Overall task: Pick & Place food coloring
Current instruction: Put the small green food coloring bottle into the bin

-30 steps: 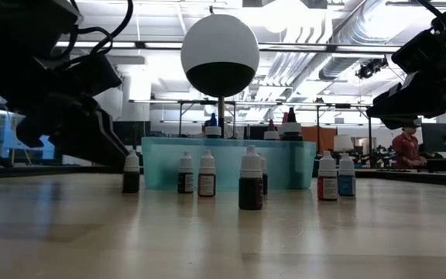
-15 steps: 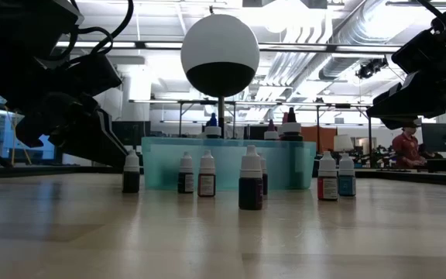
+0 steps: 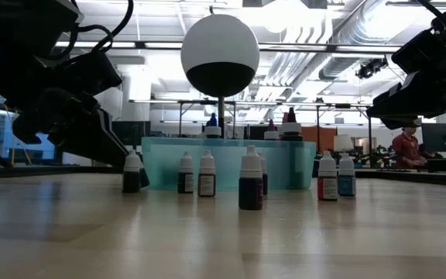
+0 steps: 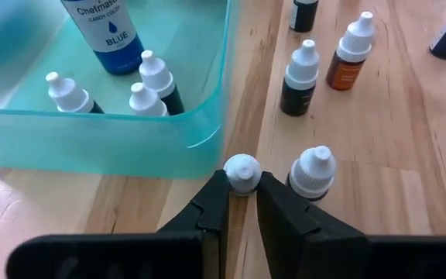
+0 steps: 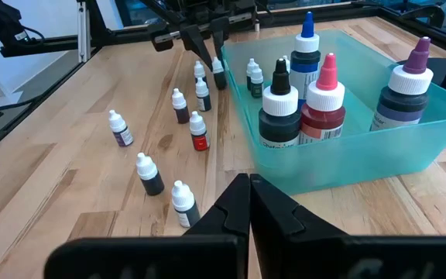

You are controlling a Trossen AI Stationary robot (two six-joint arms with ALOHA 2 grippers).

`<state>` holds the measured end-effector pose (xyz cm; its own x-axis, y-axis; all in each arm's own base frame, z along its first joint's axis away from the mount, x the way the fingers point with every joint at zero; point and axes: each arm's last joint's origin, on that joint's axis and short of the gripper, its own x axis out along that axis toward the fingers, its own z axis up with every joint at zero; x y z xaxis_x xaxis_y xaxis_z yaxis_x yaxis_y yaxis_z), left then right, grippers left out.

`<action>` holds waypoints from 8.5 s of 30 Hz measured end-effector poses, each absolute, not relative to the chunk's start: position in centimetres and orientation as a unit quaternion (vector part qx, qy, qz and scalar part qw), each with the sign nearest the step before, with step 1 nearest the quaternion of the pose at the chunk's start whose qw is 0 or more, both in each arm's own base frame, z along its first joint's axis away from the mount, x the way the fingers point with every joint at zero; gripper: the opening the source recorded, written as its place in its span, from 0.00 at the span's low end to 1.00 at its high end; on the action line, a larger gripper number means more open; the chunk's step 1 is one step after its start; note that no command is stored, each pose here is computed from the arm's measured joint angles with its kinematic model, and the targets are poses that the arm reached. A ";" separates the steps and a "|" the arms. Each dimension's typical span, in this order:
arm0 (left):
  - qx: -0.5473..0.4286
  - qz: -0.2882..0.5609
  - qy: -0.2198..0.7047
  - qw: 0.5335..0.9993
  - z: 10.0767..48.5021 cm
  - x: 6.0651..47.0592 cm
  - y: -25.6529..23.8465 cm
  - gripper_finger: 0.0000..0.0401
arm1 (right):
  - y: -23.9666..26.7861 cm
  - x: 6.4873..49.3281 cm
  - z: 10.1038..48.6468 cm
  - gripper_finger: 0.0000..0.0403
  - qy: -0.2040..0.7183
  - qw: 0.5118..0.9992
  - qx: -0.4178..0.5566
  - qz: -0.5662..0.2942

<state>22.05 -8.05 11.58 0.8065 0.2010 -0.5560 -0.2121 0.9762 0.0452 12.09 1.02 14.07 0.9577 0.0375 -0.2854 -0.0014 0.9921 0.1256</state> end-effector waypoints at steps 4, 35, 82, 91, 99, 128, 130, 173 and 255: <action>-0.016 0.110 0.292 0.950 11.6 22.1 -8.1 0.12 | 1.0 12.1 14.1 0.00 0.145 0.987 0.062 0.010; -0.003 0.100 0.337 0.936 11.9 22.5 -8.4 0.02 | 1.0 12.1 14.1 0.00 0.145 0.987 0.062 0.010; 0.288 -0.028 0.409 0.865 12.0 21.9 -7.9 0.42 | 1.0 12.1 14.1 0.00 0.145 0.987 0.062 0.010; 0.256 -0.043 0.415 0.872 12.2 22.8 -5.7 0.42 | 1.0 12.1 14.1 0.00 0.145 0.987 0.062 0.010; 0.268 -0.092 0.414 0.865 12.2 23.0 -5.0 0.42 | 1.0 12.1 14.1 0.00 0.145 0.987 0.062 0.010; 0.219 -0.177 0.405 0.870 10.9 24.1 -2.4 0.42 | 1.0 12.1 14.1 0.00 0.145 0.987 0.062 0.010; 0.215 -0.176 0.406 0.870 10.9 24.1 -2.4 0.42 | 1.0 12.1 14.1 0.00 0.145 0.987 0.062 0.010; 0.121 -0.099 0.476 0.866 13.4 21.1 -2.0 0.12 | 1.0 12.1 14.1 0.00 0.145 0.987 0.062 0.010; 0.323 -0.081 0.773 0.540 20.1 43.1 -0.8 0.12 | 1.0 12.1 14.1 0.00 0.145 0.987 0.062 0.010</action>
